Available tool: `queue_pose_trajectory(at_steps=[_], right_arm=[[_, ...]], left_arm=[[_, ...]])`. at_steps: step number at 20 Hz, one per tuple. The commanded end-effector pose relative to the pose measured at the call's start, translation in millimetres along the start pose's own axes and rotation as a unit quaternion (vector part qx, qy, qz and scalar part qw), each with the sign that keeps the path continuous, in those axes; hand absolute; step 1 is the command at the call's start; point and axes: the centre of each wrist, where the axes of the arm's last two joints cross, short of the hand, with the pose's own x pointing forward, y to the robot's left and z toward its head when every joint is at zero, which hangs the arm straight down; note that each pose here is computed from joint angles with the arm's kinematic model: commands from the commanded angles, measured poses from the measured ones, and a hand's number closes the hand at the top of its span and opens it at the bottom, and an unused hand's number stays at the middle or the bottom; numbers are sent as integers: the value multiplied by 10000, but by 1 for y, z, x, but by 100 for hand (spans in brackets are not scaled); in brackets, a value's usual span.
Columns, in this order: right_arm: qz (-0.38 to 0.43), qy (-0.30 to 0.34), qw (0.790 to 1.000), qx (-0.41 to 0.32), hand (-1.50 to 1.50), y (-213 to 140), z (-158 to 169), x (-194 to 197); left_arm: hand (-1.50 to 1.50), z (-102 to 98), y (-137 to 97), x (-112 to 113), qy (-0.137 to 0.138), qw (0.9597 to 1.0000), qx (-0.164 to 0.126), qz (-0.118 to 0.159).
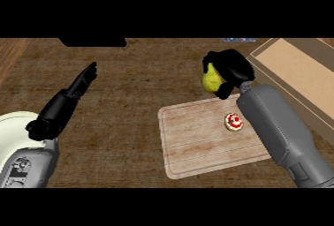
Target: Pick the pear from the cutting board and place it in the cardboard box
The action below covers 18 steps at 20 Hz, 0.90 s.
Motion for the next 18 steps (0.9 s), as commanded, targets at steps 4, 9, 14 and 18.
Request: queue_pose_trajectory(at_steps=[4,9,14,18], right_arm=[[-54,276,9925,-1190,150,-58,9,-1],[-919,1537,9622,-2050,150,-99,9,-22],[-893,2388,9360,-2425,150,-126,24,-65],[-1128,2752,9142,-2753,150,-148,38,-114]], left_arm=[[0,12,6,-16,129,9999,112,-16],[0,8,12,-14,76,9999,101,-15],[0,3,21,-7,-19,10000,25,4],[0,14,19,-3,-6,10000,-35,13]])
